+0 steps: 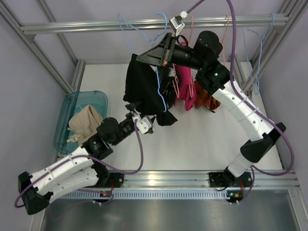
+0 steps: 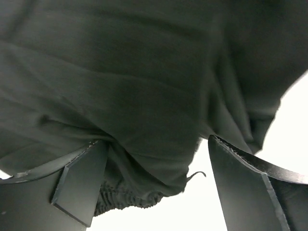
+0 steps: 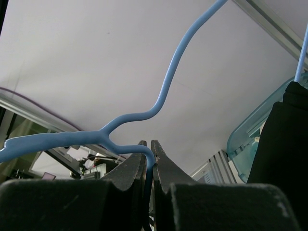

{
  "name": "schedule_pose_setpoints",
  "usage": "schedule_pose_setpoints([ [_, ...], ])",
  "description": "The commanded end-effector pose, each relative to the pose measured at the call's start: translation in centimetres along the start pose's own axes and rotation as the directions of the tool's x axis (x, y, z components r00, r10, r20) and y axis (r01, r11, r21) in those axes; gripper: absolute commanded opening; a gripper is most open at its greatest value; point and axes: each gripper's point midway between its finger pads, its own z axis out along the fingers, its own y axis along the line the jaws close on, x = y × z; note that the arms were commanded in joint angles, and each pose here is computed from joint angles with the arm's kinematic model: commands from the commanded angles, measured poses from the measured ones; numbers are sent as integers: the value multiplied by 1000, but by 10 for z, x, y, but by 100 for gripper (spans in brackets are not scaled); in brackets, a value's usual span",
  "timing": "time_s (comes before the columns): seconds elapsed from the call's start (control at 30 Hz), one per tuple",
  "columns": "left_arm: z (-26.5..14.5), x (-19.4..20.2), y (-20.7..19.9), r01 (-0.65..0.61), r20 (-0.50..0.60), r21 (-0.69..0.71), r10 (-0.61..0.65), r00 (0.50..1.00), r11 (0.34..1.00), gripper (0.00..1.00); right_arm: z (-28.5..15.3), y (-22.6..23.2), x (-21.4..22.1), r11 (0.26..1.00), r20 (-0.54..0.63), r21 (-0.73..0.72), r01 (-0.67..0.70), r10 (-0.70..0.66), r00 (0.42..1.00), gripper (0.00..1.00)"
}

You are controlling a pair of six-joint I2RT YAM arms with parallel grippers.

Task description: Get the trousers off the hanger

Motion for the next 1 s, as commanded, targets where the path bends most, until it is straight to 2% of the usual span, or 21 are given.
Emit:
schedule_pose_setpoints([
  [0.0,4,-14,39,79,43,-222,-72,997,972,89,-6,42,-23,992,99,-88,87,-79,992,0],
  [0.03,4,-12,47,81,34,-270,-74,997,959,89,-7,41,-23,993,98,-88,85,-76,992,0],
  [0.2,7,-9,51,32,13,-289,-29,999,957,82,-7,41,-22,994,99,-84,68,-59,993,0],
  [0.37,10,-27,62,102,75,-321,-82,994,942,78,-5,33,-18,997,92,-68,37,-31,995,0],
  [0.43,11,-35,67,126,96,-323,-100,990,938,72,-4,30,-16,997,87,-65,31,-26,996,0],
  [0.47,11,-39,71,135,104,-332,-105,989,933,59,-4,30,-15,997,83,-67,32,-26,996,0],
  [0.53,12,-40,73,135,103,-338,-107,989,931,44,-3,30,-13,997,77,-70,31,-25,997,0],
  [0.57,11,-43,75,137,108,-345,-106,988,929,30,-4,31,-13,997,78,-71,33,-28,997,0],
  [0.73,6,-55,85,148,110,-345,-117,987,927,0,-8,30,-10,996,76,-68,52,-47,996,0],
  [0.97,-10,-101,117,174,161,-342,-124,979,923,0,-17,-1,-4,997,64,-2,75,-75,995,0],
])
